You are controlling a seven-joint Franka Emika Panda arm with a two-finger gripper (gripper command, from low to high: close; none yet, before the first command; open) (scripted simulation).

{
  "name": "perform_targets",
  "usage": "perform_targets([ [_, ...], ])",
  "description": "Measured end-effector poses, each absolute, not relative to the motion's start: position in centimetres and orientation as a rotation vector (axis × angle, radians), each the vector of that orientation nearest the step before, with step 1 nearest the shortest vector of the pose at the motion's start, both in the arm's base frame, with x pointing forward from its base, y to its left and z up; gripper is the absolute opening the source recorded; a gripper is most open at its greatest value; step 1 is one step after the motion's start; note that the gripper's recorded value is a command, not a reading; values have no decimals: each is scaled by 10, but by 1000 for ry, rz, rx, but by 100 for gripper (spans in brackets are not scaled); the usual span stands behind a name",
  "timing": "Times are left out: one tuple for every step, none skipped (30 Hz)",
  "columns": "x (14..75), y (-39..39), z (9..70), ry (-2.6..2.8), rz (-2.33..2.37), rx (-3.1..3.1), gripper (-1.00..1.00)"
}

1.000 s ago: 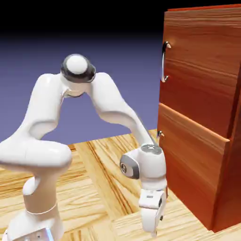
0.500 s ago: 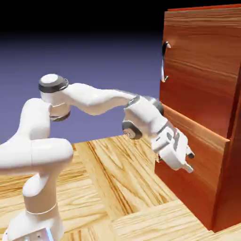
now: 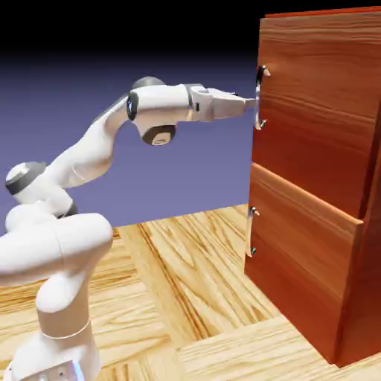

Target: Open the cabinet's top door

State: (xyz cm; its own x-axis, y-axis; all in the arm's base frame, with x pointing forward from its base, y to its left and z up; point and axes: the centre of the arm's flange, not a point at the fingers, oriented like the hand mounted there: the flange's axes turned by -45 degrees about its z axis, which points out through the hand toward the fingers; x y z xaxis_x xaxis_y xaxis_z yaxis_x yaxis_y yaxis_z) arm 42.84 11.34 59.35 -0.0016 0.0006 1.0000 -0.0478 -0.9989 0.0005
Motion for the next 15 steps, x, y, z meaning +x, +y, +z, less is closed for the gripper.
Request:
perform_targets([
  [442, 112, 593, -52, 2198, 2197, 0],
  [445, 112, 593, -52, 2197, 2197, -100],
  [445, 112, 593, -52, 2197, 2197, -100],
  [445, 112, 593, -52, 2197, 2197, -100],
  [435, 108, 593, -21, 2212, 2212, -100],
  [424, 104, 593, 13, 2228, 2226, -100],
  [414, 99, 593, 45, 2242, 2241, -100],
  [404, 94, 593, 79, 2257, 2255, -100],
  [394, 89, 593, 114, 2271, 2269, -100],
  [384, 84, 593, 148, 2285, 2283, -100],
  [375, 78, 593, 182, 2298, 2296, -100],
  [366, 73, 593, 214, 2310, 2308, -100],
  [358, 67, 593, 246, 2321, 2320, -100],
  [350, 62, 593, 277, 2332, 2331, -100],
  [343, 56, 593, 306, 2342, 2341, -100],
])
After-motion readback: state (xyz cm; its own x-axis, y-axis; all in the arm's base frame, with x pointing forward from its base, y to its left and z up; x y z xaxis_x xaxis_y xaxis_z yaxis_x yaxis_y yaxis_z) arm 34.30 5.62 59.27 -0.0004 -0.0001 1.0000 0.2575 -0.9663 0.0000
